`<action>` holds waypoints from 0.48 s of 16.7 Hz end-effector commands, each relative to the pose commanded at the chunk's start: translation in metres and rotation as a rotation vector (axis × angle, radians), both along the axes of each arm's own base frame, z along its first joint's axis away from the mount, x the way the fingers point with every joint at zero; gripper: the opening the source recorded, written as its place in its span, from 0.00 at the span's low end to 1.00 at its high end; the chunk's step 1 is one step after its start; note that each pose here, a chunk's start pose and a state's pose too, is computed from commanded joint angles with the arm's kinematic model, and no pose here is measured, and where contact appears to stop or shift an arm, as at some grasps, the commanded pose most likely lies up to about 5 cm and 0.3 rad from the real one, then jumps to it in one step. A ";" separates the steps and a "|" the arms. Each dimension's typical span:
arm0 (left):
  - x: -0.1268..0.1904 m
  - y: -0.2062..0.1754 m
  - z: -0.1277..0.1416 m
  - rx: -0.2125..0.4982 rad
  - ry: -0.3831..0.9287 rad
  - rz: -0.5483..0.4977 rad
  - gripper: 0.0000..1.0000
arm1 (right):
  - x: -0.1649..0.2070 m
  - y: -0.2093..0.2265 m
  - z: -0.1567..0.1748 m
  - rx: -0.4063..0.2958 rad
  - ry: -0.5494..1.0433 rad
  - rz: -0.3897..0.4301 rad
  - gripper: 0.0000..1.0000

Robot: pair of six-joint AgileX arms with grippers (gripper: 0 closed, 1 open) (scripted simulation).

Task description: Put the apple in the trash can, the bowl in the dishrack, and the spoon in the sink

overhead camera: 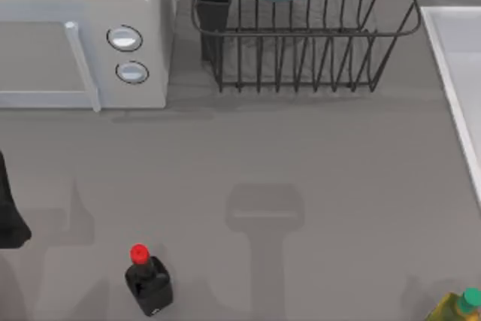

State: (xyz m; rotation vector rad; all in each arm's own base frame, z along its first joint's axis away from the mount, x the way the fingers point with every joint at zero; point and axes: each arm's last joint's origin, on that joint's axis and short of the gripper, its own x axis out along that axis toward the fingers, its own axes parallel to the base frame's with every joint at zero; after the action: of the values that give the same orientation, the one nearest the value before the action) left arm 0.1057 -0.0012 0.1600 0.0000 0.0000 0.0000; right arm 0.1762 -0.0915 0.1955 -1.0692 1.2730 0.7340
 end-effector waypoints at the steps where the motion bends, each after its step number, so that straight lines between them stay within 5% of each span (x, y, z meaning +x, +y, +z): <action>1: 0.000 0.000 0.000 0.000 0.000 0.000 1.00 | 0.004 -0.006 0.000 0.014 0.052 0.048 1.00; 5: 0.000 0.000 0.000 0.000 0.000 0.000 1.00 | 0.014 -0.026 -0.002 0.074 0.178 0.192 1.00; 8: 0.000 0.000 0.000 0.000 0.000 0.000 1.00 | 0.017 -0.032 -0.002 0.095 0.203 0.226 1.00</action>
State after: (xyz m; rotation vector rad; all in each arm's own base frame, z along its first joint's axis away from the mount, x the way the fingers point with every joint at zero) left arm 0.1057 -0.0012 0.1600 0.0000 0.0000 0.0000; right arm 0.1930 -0.1230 0.1931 -1.0929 1.2858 1.0869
